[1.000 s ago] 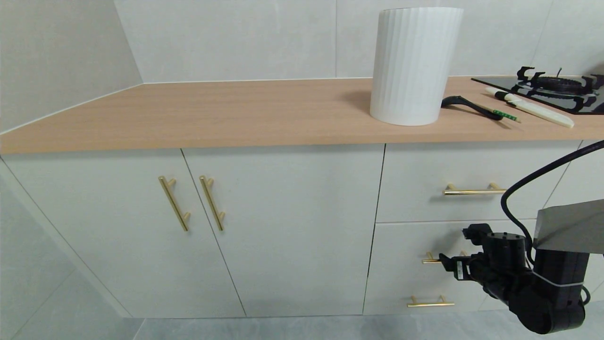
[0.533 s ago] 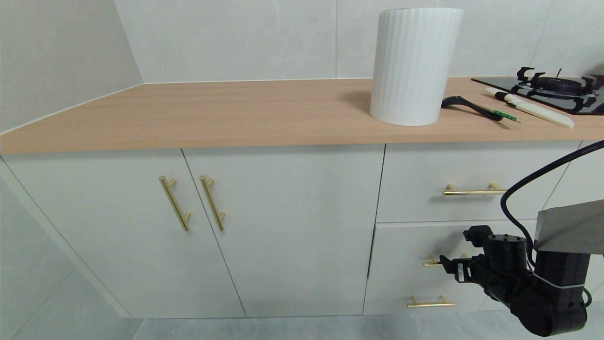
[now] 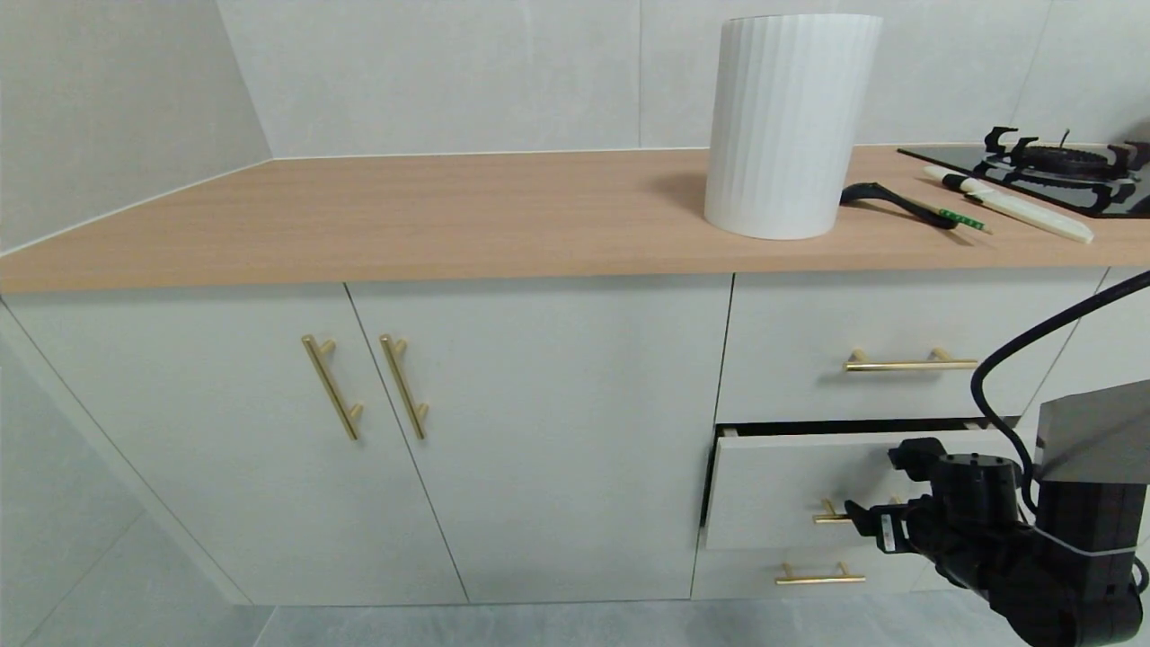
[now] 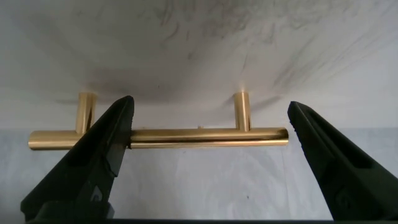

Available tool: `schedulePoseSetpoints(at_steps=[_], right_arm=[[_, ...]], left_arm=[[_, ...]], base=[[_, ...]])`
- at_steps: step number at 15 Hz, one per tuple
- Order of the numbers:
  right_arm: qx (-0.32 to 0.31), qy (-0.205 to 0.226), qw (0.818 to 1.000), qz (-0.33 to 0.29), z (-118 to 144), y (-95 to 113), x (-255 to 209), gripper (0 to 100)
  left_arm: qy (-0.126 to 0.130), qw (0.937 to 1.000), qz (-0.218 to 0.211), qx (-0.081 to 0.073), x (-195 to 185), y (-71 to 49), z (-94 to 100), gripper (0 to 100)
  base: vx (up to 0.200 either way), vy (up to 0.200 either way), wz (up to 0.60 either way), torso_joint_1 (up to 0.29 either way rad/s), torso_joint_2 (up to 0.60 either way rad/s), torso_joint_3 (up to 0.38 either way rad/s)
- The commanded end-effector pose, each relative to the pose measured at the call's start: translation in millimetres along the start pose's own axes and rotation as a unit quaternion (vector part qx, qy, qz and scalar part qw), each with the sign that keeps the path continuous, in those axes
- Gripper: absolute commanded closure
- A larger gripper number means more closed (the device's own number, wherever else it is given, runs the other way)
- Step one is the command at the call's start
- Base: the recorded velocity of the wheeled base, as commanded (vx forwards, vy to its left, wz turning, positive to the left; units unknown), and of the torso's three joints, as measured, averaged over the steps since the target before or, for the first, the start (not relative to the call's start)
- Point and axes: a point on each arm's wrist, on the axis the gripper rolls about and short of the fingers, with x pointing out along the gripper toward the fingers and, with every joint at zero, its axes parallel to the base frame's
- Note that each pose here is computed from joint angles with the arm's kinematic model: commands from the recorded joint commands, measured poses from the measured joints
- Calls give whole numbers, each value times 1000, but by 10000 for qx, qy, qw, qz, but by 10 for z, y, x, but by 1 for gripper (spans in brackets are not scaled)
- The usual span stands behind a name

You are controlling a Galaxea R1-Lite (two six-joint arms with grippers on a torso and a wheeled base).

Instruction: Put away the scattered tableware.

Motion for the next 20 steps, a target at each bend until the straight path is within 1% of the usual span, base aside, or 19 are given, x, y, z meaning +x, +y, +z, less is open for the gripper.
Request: schedulePoseSetpoints(at_steps=[1, 3, 4, 5, 7, 8, 9, 10, 11, 13, 15, 18, 20], right_arm=[[-17, -119, 9999, 66, 79, 5, -188, 0], [-66, -359, 9991, 216, 210, 49, -451, 0], [-118, -529, 9979, 350, 347, 90, -669, 0], [-162, -586, 9972, 441, 432, 115, -809, 0], [-219, -676, 9955, 628, 685, 122, -1202, 0], [-222, -663, 9954, 656, 781, 103, -1331, 0], [-207, -648, 9954, 671, 819, 95, -1378, 0], [11, -655, 9953, 709, 997, 49, -1557, 0], [97, -626, 9954, 721, 1077, 40, -1600, 0], [218, -647, 9951, 716, 1185, 41, -1588, 0], [292, -558, 9957, 683, 1203, 57, -1480, 0], [417, -198, 9973, 565, 1138, 71, -1189, 0], [532, -92, 9972, 520, 1064, 108, -962, 0]], left_arm=[[6, 10000, 2, -3, 1, 0, 0, 0], [6, 10000, 2, -3, 1, 0, 0, 0], [6, 10000, 2, -3, 1, 0, 0, 0], [6, 10000, 2, -3, 1, 0, 0, 0], [6, 10000, 2, -3, 1, 0, 0, 0], [6, 10000, 2, 5, 1, 0, 0, 0], [6, 10000, 2, 5, 1, 0, 0, 0], [6, 10000, 2, 5, 1, 0, 0, 0], [6, 10000, 2, -3, 1, 0, 0, 0], [6, 10000, 2, -3, 1, 0, 0, 0], [6, 10000, 2, -3, 1, 0, 0, 0], [6, 10000, -6, -3, 1, 0, 0, 0], [6, 10000, 2, -3, 1, 0, 0, 0]], base=[[0, 0, 0, 0, 0, 0], [0, 0, 0, 0, 0, 0], [0, 0, 0, 0, 0, 0], [0, 0, 0, 0, 0, 0], [0, 0, 0, 0, 0, 0], [0, 0, 0, 0, 0, 0], [0, 0, 0, 0, 0, 0], [0, 0, 0, 0, 0, 0], [0, 0, 0, 0, 0, 0], [0, 0, 0, 0, 0, 0], [0, 0, 0, 0, 0, 0], [0, 0, 0, 0, 0, 0], [0, 0, 0, 0, 0, 0]])
